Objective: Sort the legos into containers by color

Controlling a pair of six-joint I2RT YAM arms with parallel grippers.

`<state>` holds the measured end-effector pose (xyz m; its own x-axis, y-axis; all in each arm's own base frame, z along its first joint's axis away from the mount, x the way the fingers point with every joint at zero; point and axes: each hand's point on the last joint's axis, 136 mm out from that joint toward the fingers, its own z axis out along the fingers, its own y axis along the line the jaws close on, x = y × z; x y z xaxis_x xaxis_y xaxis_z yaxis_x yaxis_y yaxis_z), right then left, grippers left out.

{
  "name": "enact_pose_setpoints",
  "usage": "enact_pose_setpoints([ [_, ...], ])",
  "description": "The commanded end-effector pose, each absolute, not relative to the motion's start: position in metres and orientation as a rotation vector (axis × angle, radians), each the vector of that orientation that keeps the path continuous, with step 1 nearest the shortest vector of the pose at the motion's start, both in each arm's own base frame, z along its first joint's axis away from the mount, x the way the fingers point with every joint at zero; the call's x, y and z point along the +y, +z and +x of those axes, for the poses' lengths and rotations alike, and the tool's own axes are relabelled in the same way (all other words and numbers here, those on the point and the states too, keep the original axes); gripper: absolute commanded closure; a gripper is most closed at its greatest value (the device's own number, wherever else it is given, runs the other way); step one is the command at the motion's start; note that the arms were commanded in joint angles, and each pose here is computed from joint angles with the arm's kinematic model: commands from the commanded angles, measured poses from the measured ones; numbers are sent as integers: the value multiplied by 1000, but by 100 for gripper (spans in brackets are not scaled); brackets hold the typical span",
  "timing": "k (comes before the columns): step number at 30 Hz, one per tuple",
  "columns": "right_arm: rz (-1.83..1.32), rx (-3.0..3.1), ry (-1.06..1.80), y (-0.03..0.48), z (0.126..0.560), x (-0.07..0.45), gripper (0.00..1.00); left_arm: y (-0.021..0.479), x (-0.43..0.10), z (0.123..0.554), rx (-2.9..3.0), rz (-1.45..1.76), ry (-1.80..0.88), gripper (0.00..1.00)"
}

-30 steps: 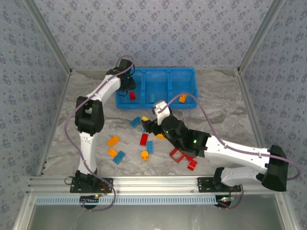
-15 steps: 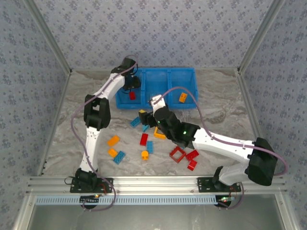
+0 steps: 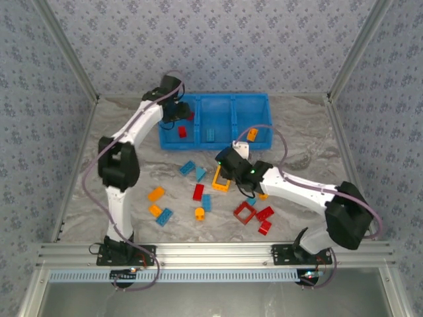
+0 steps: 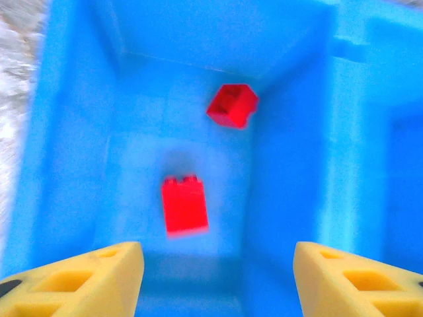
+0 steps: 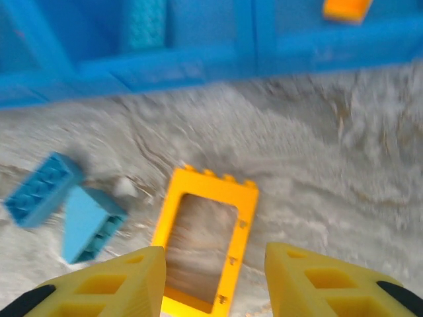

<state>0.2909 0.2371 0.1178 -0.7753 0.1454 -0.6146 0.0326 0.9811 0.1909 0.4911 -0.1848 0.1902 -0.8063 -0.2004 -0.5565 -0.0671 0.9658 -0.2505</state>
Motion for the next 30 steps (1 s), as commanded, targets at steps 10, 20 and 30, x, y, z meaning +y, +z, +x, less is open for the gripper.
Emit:
enact_pose_setpoints([
  [10, 343, 2666, 276, 60, 290, 240, 58, 298, -241, 256, 2249, 278, -660, 24],
  [20, 392, 2708, 250, 30, 293, 238, 65, 266, -233, 170, 2250, 330, -796, 25],
  [30, 365, 2626, 125, 53, 300, 212, 91, 269, -239, 165, 2238, 333, -808, 25],
])
